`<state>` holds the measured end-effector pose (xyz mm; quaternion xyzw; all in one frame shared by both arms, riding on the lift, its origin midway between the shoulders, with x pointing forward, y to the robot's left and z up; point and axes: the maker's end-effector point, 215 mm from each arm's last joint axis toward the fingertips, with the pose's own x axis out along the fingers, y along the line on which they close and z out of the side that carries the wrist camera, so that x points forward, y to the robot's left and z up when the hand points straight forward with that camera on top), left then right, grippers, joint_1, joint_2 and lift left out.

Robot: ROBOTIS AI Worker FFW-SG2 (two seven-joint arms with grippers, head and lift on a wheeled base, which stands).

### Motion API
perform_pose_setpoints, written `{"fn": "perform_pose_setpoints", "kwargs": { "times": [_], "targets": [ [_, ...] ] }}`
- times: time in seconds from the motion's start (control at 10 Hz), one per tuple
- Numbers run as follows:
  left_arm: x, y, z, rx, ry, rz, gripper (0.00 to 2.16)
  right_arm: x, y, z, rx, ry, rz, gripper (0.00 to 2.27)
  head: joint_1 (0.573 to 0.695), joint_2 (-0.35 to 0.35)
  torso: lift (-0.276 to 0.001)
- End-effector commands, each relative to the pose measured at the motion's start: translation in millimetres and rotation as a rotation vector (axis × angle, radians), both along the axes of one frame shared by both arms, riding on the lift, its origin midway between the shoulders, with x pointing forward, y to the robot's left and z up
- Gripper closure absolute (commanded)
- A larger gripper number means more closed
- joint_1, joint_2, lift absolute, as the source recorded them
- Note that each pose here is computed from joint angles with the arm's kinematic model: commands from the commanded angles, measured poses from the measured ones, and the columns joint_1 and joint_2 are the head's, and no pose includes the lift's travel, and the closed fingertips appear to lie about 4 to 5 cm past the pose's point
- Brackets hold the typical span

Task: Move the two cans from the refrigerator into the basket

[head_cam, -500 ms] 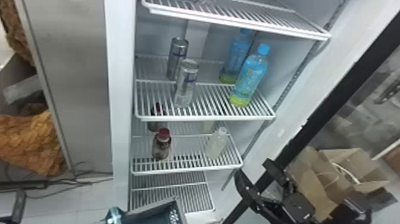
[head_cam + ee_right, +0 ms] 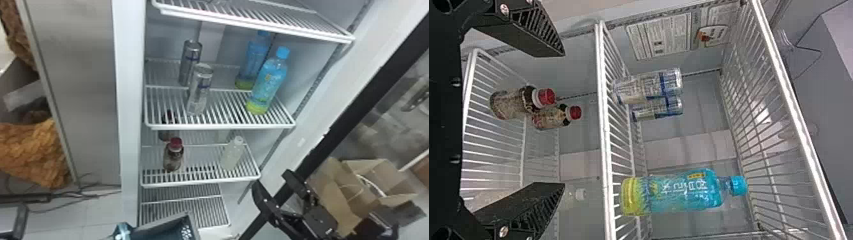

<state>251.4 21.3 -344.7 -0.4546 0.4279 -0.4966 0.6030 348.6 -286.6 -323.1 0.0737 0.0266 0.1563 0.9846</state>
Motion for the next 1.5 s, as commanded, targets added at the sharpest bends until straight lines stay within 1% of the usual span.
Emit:
{"fn": "perform_pose_setpoints", "kwargs": {
  "times": [0.0,0.3,0.4,0.5,0.8,1.1,1.4],
  "targets": [
    [-1.5,0,0,0.000,0.003,-0.005,1.20,1,0,1,0.001,-0.005,-0.003,0.10,0.695,-0.350,-0.035],
    [-1.3,0,0,0.000,0.003,-0.004,1.20,6,1,6,-0.008,-0.018,0.002,0.10,0.695,-0.350,-0.035],
    [-1.8,-1,0,-0.001,0.004,-0.006,1.20,9,8,8,-0.020,0.000,0.017,0.10,0.695,-0.350,-0.035],
    [-1.8,-1,-1,-0.001,0.006,-0.005,1.20,14,11,12,-0.044,-0.008,0.024,0.10,0.695,-0.350,-0.035],
    [-1.9,-1,0,-0.003,0.006,-0.006,1.20,29,18,22,-0.036,-0.041,0.022,0.10,0.695,-0.350,-0.035],
    [-0.7,-1,0,0.000,0.004,-0.007,1.20,48,17,26,-0.007,-0.066,0.005,0.10,0.695,-0.350,-0.035],
    [-0.1,-1,0,-0.001,0.003,-0.008,1.20,57,23,28,-0.008,-0.053,0.015,0.10,0.695,-0.350,-0.035]
  ]
}}
